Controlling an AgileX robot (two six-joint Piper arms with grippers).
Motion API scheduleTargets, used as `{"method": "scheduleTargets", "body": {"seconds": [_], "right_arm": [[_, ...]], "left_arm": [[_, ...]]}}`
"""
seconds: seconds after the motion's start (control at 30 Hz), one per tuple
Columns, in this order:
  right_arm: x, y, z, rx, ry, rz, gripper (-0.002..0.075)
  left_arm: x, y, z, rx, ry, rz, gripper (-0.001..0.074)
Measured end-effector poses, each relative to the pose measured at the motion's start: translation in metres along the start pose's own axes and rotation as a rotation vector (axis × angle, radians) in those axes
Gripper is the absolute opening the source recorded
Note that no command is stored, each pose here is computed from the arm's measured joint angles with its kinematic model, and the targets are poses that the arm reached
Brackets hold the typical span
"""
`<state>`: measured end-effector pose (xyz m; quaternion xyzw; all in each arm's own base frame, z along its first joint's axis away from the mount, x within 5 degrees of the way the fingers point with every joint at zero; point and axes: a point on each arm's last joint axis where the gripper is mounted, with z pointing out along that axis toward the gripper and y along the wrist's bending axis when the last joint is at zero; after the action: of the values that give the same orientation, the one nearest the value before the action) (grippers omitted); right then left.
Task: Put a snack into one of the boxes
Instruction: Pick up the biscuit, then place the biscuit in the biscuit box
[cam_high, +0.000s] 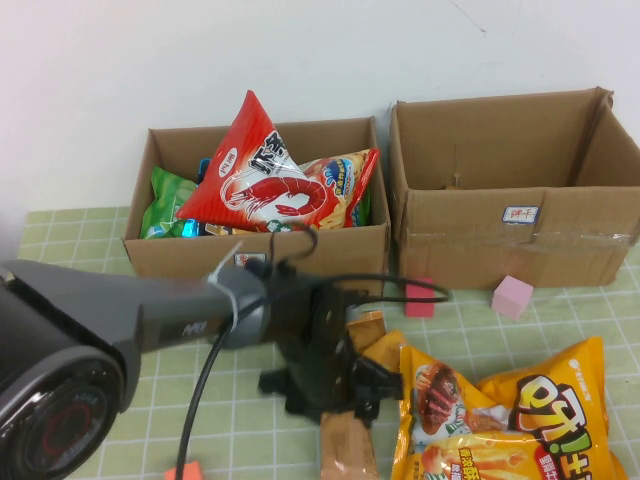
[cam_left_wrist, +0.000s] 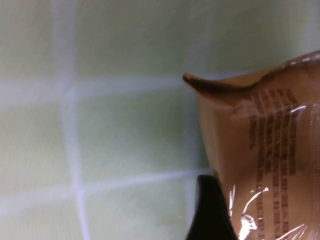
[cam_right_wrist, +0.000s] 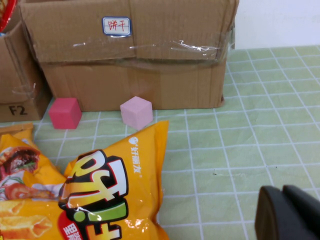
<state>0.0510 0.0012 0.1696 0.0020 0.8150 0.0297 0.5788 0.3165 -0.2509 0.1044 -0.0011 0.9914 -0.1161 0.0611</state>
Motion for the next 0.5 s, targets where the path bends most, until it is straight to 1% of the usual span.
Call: {"method": "scheduleTargets", "body": {"seconds": [0.1,0.2,0.33,0.43,0.5], "right_arm": [[0.0,0.0,0.0,0.0,0.0,0.0,-0.0002],[0.0,0.0,0.0,0.0,0.0,0.0,-0.0002],[0.0,0.0,0.0,0.0,0.0,0.0,-0.0002],[0.0,0.0,0.0,0.0,0.0,0.0,-0.0002],[0.0,0.0,0.0,0.0,0.0,0.0,-0.0002]], "left_arm": [[-0.011,-0.015,-0.017,0.021,0.023,0.251,0.0414],[-0.021,-0.027,-0.035,0.035,0.041,0.393,0.0414],[-0.036,-0.045,-0.068,0.078,-0.034,0.49,0.0414],[-0.052,-0.062,-0.103,0.128,-0.166,0.535,0.0414],[-0.063,-0.073,-0.127,0.169,-0.287,0.556,0.0414]]}}
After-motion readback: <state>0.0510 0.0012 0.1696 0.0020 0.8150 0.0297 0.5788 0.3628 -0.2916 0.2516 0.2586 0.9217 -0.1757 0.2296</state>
